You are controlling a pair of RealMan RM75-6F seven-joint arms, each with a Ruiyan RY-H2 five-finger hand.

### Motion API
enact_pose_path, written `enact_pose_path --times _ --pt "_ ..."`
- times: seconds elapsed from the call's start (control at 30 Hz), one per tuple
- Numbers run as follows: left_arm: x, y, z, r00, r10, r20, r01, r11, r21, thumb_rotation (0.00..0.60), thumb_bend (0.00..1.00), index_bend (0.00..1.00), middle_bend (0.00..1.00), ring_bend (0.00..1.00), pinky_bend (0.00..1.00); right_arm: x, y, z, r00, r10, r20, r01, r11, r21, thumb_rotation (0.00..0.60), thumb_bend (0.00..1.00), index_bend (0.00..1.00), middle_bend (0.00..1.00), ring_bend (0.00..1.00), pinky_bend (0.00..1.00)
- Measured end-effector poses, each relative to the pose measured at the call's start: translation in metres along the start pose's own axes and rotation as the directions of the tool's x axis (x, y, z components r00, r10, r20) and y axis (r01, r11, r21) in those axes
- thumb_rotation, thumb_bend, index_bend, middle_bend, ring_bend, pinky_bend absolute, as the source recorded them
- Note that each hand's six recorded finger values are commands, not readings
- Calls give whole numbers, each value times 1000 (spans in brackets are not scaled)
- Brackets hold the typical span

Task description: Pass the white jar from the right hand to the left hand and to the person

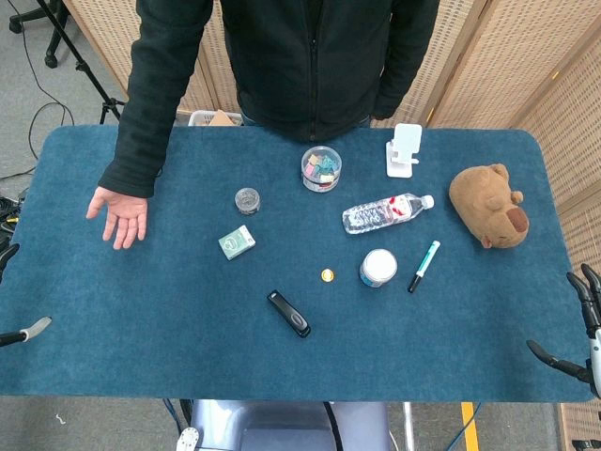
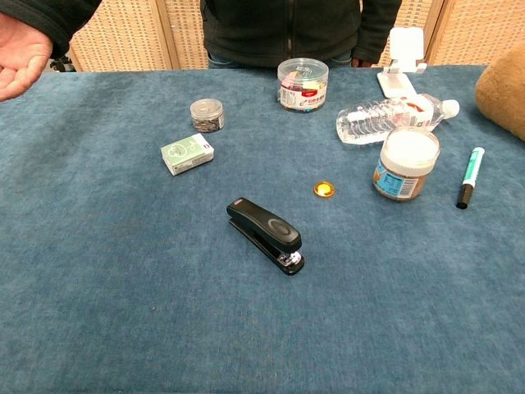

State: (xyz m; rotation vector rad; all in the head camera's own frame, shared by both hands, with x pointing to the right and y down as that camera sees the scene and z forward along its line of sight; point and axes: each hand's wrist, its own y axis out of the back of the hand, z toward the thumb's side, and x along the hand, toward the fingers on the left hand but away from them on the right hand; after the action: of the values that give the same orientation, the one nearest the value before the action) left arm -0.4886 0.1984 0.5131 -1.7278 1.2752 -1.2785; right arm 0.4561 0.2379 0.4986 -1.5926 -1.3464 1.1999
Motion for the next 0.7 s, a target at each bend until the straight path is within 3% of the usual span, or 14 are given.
enact_pose_path --times 0.5,0.7 --pt "0 -1 1 1000 -10 4 10 1000 0 600 0 0 0 0 0 -1 -6 3 999 34 -22 -34 999 -28 600 0 0 0 0 0" --pt "0 -2 1 1000 -17 3 17 1000 4 600 0 0 0 0 0 -12 -19 13 992 81 -93 -87 994 -66 600 0 0 0 0 0"
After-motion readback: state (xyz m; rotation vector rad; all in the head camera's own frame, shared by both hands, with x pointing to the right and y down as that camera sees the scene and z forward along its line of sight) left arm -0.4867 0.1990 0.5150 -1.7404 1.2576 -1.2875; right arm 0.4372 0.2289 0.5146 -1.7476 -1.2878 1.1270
